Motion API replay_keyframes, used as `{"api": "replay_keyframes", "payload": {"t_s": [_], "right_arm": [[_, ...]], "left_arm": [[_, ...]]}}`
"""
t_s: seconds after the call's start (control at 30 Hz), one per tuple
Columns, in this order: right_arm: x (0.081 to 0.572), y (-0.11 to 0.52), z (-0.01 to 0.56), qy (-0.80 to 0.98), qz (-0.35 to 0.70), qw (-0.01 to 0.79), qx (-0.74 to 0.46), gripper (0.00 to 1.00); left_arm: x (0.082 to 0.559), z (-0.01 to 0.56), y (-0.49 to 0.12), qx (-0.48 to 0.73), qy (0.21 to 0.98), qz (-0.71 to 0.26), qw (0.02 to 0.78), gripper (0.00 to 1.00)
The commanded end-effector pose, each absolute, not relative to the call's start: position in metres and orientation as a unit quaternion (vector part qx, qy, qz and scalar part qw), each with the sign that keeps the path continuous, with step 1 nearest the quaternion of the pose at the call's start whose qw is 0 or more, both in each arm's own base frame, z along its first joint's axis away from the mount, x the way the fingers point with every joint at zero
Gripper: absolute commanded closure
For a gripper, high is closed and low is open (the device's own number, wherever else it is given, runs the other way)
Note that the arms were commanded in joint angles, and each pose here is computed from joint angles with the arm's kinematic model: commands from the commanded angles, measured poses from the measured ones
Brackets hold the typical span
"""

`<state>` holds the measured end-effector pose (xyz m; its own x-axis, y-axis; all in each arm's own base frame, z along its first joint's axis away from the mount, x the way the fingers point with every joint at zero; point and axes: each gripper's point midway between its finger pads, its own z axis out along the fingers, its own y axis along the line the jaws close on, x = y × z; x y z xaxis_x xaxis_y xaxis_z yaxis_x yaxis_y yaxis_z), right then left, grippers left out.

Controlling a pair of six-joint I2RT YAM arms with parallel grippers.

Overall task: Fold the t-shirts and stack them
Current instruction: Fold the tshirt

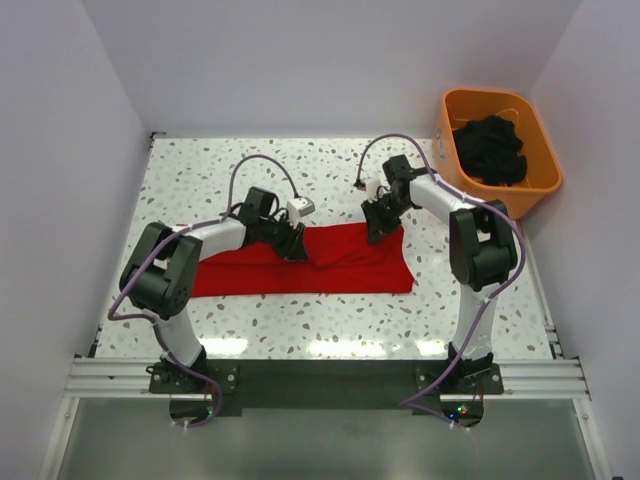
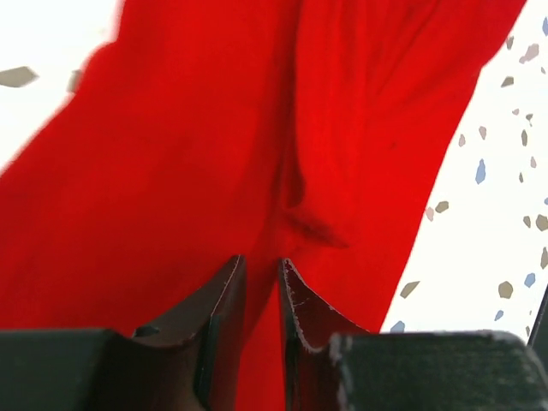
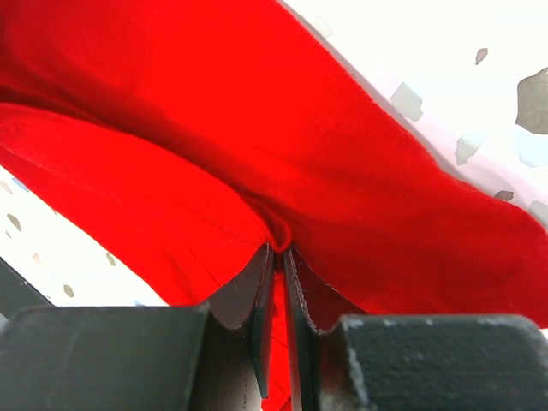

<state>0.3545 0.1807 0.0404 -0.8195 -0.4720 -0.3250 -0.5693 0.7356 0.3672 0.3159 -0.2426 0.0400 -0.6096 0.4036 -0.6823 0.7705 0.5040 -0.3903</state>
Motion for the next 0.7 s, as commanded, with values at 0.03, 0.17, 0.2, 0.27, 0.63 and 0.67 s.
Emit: {"api": "replay_keyframes", "payload": {"t_s": [0.03,0.17,0.2,0.27,0.63,0.67], "right_arm": [[0.37,0.185,0.06,0.921,0.226,0.142,-0.283,0.88],[0.369,0.185,0.054,0.923,0.225,0.138,-0.281,0.88],[0.369,0.185,0.053,0.923,0.223,0.137,-0.281,0.88],[0.369,0.184,0.049,0.925,0.22,0.135,-0.28,0.87],[0.381,0.178,0.024,0.93,0.172,0.132,-0.296,0.86],[0.384,0.178,0.024,0.931,0.167,0.135,-0.296,0.85]], "left_arm": [[0.301,0.028,-0.244,0.386,0.824,-0.334,0.245,0.75],[0.287,0.005,-0.235,0.38,0.844,-0.321,0.202,0.78],[0.285,0.003,-0.235,0.38,0.846,-0.32,0.196,0.78],[0.283,0.001,-0.233,0.379,0.849,-0.317,0.189,0.79],[0.268,0.072,-0.231,0.42,0.793,-0.377,0.229,0.71],[0.273,0.087,-0.227,0.418,0.789,-0.376,0.249,0.69]]}}
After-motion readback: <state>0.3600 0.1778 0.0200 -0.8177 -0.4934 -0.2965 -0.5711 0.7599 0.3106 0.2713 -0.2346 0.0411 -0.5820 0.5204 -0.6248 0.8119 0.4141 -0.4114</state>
